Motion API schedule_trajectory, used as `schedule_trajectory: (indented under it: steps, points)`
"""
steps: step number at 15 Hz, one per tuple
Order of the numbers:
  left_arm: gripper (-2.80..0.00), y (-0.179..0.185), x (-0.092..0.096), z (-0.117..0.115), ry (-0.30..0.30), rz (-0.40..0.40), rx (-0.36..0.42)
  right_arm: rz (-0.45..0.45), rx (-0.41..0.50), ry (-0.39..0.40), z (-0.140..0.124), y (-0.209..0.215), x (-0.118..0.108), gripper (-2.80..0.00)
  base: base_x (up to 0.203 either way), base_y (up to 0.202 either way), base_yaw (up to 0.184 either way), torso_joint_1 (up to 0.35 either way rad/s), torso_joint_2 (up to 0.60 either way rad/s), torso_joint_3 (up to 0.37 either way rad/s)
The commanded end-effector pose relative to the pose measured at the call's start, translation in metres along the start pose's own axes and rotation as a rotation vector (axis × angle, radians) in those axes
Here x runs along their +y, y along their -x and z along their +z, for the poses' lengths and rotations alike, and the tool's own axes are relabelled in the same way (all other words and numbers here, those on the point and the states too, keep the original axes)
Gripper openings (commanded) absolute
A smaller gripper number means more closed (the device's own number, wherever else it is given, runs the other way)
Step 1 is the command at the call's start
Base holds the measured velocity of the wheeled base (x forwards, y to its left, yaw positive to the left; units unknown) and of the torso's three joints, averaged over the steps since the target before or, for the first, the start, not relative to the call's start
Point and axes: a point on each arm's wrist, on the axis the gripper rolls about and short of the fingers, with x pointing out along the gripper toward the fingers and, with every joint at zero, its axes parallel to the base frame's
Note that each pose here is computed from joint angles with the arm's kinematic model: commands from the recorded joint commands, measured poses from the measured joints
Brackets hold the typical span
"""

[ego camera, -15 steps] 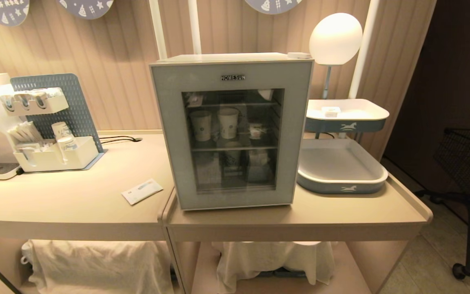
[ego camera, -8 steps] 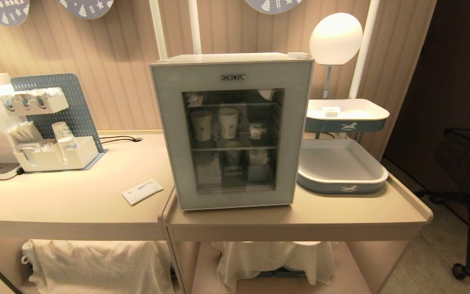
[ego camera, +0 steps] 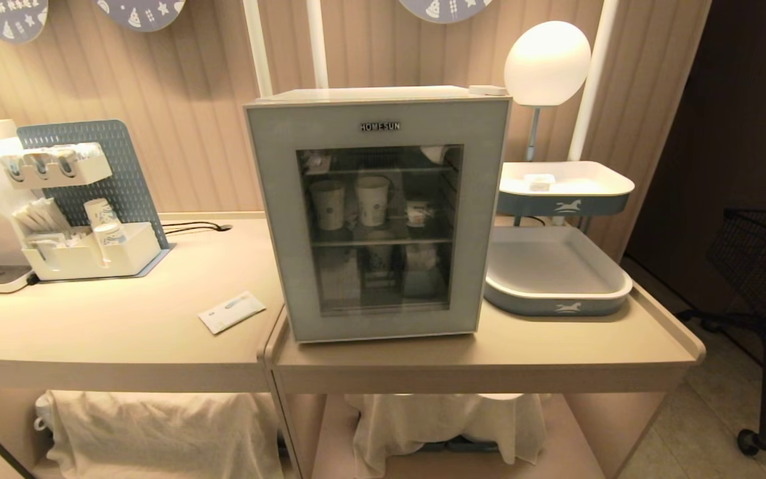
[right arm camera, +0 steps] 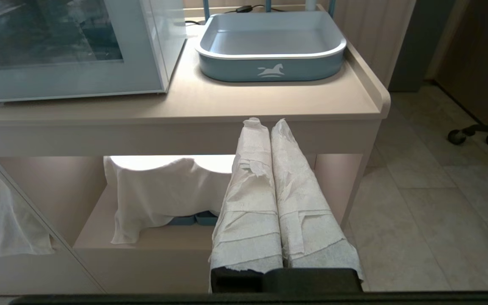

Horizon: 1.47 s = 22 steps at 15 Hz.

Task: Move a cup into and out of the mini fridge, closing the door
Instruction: Open the freezer door

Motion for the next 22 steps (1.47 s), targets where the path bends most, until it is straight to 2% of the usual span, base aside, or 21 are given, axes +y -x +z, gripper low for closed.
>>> schedule_trajectory:
  steps: [1,4,12,22]
  points:
    - [-2.8,-0.0001,0.0,0.0,0.0,0.001,0.001,0.001,0.001,0.0,0.0002,-0.0001,0.0,-2.8,0.0,0.0,0.0,0.0,0.0,0.0]
    - [-2.8,-0.0001,0.0,0.0,0.0,0.001,0.001,-0.001,0.0,-0.001,0.0002,-0.0001,0.0,-2.8,0.003,0.047,-0.004,0.0,0.0,0.003]
    - [-2.8,-0.0001,0.0,0.0,0.003,0.002,0.001,-0.001,-0.006,0.0,0.0001,-0.0004,0.0,-2.8,0.0,0.16,0.001,0.003,0.0,0.002]
    - [-2.8,-0.0001,0.0001,0.0,0.004,0.001,0.001,0.001,-0.006,-0.001,0.0001,-0.0004,0.0,-2.8,0.0,0.0,0.0,0.0,0.0,0.0]
